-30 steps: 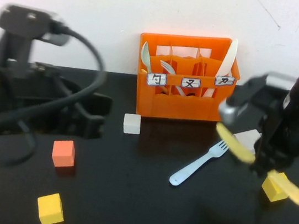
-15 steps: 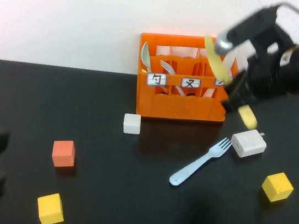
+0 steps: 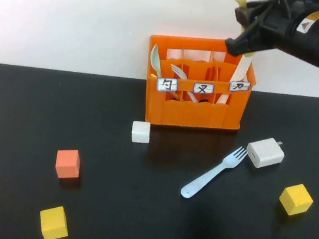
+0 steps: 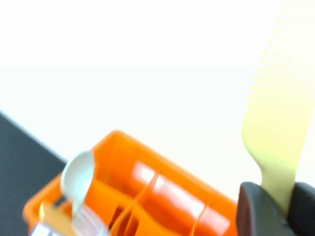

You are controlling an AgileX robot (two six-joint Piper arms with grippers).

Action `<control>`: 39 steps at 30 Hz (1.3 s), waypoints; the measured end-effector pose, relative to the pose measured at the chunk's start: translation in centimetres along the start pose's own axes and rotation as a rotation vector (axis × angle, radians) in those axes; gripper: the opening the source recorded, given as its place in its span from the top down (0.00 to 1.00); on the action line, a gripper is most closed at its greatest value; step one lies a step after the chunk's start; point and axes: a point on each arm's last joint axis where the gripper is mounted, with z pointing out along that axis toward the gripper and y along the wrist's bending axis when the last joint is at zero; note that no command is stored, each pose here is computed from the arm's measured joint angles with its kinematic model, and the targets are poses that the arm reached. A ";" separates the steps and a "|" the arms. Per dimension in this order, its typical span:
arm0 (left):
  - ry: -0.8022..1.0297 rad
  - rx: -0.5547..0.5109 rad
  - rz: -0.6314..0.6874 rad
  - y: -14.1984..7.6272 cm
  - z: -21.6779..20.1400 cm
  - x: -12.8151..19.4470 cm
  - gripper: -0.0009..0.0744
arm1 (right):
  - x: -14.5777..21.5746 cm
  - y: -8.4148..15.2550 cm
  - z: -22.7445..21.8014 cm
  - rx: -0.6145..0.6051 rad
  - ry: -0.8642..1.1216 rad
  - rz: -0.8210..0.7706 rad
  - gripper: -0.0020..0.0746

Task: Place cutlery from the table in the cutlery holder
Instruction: Place the knife on the box

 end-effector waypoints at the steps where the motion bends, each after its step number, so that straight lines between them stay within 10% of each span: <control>1: -0.003 0.001 -0.002 0.0 0.0 0.0 0.99 | 0.1 0.0 0.3 0.007 -0.013 0.012 0.82; 30: -0.050 0.020 -0.032 -0.2 0.0 -0.4 0.99 | 7.6 1.8 7.6 0.053 0.014 0.116 0.82; 39: -0.049 0.026 -0.041 -0.2 0.0 -0.4 0.99 | 8.1 2.0 7.8 0.044 0.035 0.116 0.61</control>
